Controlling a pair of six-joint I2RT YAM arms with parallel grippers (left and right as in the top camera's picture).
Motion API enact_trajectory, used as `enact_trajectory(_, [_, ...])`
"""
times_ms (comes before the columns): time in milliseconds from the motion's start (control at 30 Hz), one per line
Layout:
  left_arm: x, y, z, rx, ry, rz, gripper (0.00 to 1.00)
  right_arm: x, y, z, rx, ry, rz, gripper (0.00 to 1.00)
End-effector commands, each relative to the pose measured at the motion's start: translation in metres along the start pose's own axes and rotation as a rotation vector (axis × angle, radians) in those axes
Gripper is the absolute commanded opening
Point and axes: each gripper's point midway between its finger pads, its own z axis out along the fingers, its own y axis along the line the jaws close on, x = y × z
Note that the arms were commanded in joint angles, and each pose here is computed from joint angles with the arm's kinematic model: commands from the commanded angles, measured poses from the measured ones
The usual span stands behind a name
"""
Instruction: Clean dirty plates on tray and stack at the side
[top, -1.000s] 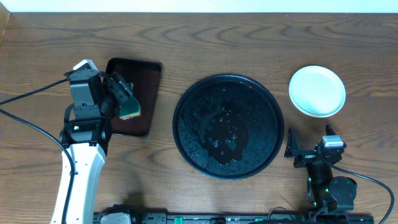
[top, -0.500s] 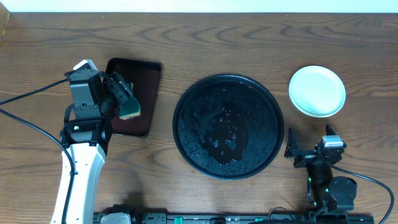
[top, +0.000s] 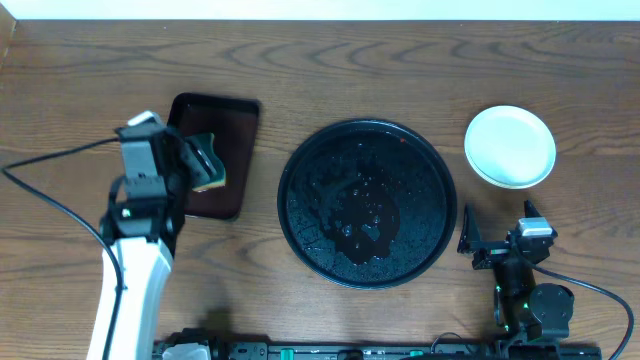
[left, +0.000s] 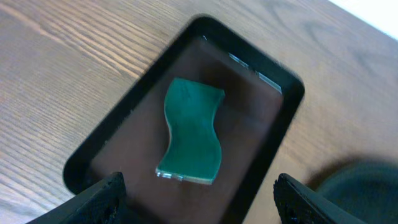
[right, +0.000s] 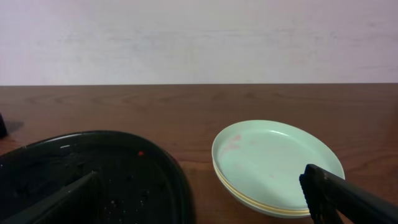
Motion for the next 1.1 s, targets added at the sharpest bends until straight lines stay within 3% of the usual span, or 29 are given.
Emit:
enact_trajectory(0, [0.026, -0.002, -0.01, 0.028, -0.003, 0.238, 0.77, 0.0, 0.001, 0.0, -0.003, -0.002, -0.019, 0.99])
enact_trajectory(167, [0.057, 0.01, -0.018, 0.058, -0.086, 0.311, 0.77, 0.0, 0.001, 0.0, -0.003, -0.002, -0.019, 0.99])
enact_trajectory(667, [0.079, 0.011, -0.021, 0.232, -0.52, 0.267, 0.77, 0.0, 0.001, 0.0, -0.003, -0.002, -0.019, 0.99])
enact_trajectory(867, [0.084, 0.013, -0.023, 0.235, -0.534, 0.266, 0.77, 0.0, 0.001, 0.0, -0.003, -0.002, -0.019, 0.99])
enact_trajectory(1067, [0.107, 0.023, -0.017, 0.211, -0.451, 0.281, 0.77, 0.0, 0.001, 0.0, -0.003, -0.002, -0.019, 0.99])
